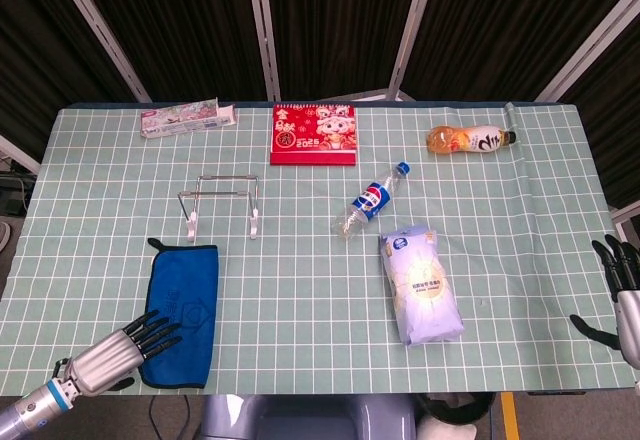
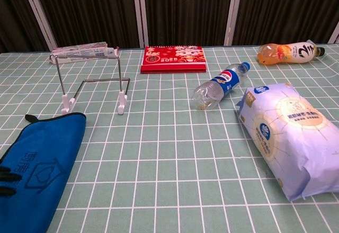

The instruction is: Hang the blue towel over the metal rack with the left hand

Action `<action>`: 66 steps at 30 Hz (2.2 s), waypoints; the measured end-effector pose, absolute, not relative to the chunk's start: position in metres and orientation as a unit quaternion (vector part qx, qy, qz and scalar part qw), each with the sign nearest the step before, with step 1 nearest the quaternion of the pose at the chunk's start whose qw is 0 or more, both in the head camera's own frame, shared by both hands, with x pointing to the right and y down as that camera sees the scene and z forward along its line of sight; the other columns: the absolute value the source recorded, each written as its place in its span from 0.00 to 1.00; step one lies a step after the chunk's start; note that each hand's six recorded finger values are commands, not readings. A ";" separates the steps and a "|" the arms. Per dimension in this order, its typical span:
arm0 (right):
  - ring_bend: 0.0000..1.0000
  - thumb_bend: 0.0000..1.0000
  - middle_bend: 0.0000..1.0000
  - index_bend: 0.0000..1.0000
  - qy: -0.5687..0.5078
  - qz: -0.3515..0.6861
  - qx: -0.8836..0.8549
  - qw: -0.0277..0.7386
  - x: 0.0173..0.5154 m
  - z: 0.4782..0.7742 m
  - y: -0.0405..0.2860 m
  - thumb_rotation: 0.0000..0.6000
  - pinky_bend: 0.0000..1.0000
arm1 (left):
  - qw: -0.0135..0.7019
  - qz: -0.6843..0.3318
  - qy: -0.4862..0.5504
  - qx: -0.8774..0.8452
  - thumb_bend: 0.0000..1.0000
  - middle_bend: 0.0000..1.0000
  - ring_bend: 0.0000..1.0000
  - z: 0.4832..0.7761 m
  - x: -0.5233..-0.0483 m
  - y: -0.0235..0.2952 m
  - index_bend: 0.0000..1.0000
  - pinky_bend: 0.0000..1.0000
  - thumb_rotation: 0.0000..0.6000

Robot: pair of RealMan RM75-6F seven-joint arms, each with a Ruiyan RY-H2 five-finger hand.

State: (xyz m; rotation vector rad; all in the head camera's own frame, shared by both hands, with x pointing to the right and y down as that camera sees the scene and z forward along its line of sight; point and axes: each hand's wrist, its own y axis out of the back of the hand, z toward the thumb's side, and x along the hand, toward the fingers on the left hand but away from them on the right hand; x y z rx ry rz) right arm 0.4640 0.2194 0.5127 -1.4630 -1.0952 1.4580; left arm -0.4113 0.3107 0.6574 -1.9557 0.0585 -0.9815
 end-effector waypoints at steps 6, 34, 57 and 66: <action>0.00 0.00 0.00 0.03 -0.431 0.573 -0.578 0.391 0.463 0.513 0.220 1.00 0.00 | 0.451 -0.406 0.088 -0.790 0.17 0.00 0.00 0.639 -0.413 0.282 0.00 0.00 1.00; 0.00 0.00 0.00 0.00 -0.422 0.592 -0.572 0.379 0.470 0.524 0.216 1.00 0.00 | 0.324 -0.588 0.172 -0.721 0.07 0.97 0.96 0.671 -0.338 0.130 0.04 1.00 1.00; 0.00 0.00 0.00 0.00 -0.408 0.619 -0.563 0.365 0.477 0.539 0.213 1.00 0.00 | 0.283 -0.586 0.163 -0.741 0.42 0.96 0.96 0.722 -0.297 0.115 0.23 1.00 1.00; 0.00 0.00 0.00 0.00 -0.403 0.623 -0.564 0.362 0.476 0.543 0.213 1.00 0.00 | 0.281 -0.590 0.174 -0.737 0.44 0.96 0.96 0.734 -0.297 0.114 0.25 1.00 1.00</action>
